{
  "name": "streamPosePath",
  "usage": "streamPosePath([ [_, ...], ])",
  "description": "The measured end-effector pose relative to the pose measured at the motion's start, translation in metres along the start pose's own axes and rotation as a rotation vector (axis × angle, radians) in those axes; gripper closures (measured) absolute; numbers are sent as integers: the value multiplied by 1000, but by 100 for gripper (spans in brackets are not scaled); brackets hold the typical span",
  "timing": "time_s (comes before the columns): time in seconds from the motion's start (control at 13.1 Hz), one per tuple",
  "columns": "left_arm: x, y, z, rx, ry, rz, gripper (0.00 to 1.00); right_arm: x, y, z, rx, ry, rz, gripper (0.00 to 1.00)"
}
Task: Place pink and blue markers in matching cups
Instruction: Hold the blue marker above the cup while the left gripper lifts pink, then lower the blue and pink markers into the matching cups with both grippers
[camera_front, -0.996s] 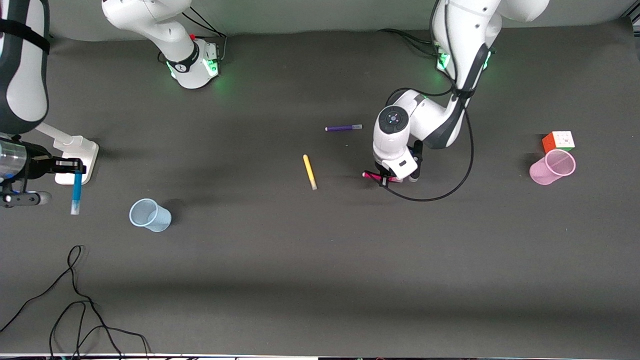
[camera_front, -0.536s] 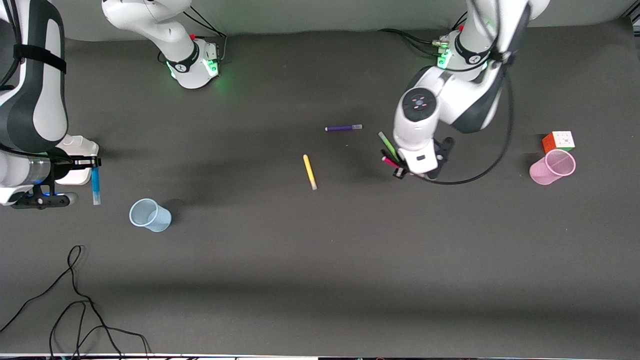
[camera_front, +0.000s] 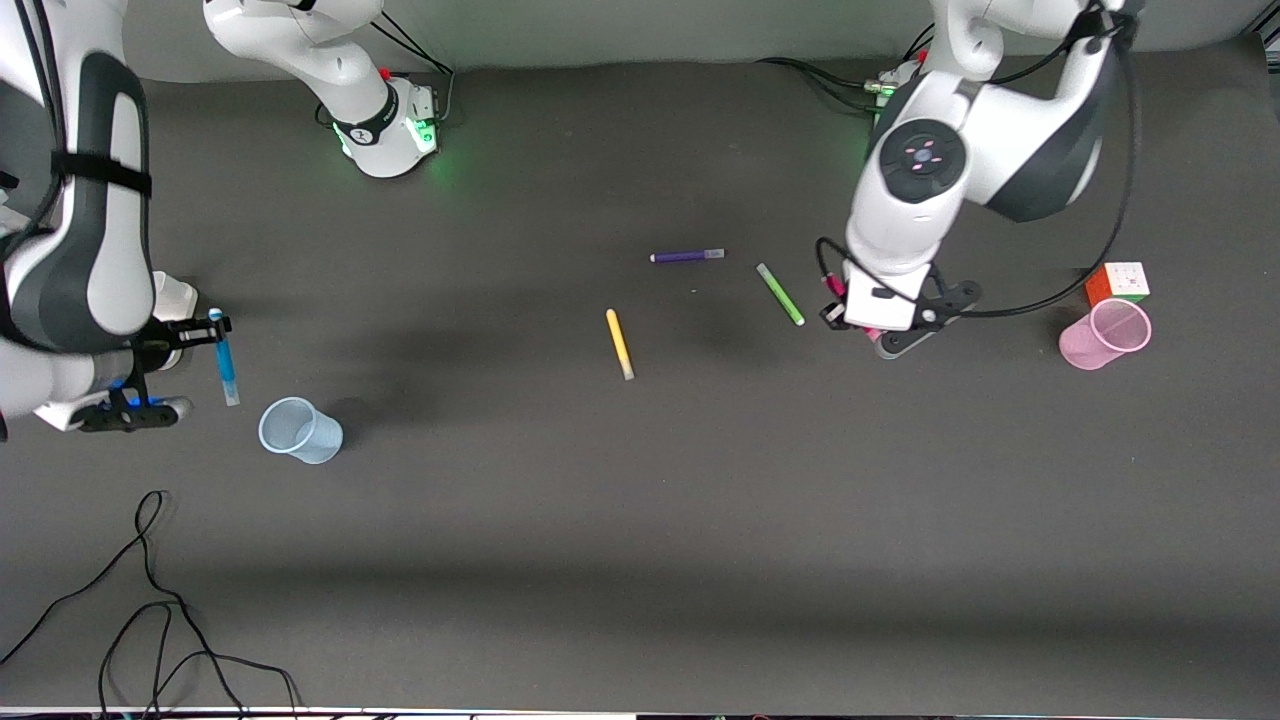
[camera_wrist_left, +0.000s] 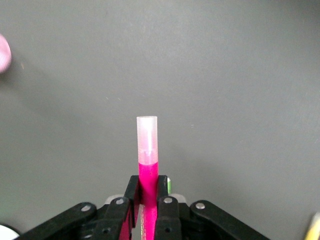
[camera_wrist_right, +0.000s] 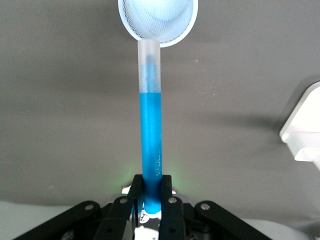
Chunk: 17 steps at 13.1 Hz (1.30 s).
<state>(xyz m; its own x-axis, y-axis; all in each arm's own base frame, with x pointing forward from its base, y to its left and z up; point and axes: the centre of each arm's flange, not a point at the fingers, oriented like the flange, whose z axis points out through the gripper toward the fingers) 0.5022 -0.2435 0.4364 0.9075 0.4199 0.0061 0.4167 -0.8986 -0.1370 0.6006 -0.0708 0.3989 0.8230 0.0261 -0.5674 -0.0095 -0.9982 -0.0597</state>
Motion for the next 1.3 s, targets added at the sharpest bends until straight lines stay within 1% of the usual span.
streamPosePath([
  [0.15,16,-23,-18,34,-6,170,82,25,6,11,33,-45,11,82],
  [0.23,23,-34,-27,66,0,254,82,36,6,16,43,-60,12,82],
  [0.38,32,-46,-40,95,7,357,82,57,4,30,68,-84,6,82],
  [0.61,49,-71,-49,92,4,452,82,83,1,56,101,-119,2,82],
  [0.77,75,-109,-57,78,2,525,82,94,13,72,126,-140,1,82],
  [0.84,86,-130,-61,69,0,553,82,96,22,78,137,-147,5,82],
  [1.0,102,-169,-66,45,-4,558,82,97,34,82,152,-151,10,82],
  [1.3,119,-231,-47,31,-40,633,82,101,32,90,155,-168,7,82],
])
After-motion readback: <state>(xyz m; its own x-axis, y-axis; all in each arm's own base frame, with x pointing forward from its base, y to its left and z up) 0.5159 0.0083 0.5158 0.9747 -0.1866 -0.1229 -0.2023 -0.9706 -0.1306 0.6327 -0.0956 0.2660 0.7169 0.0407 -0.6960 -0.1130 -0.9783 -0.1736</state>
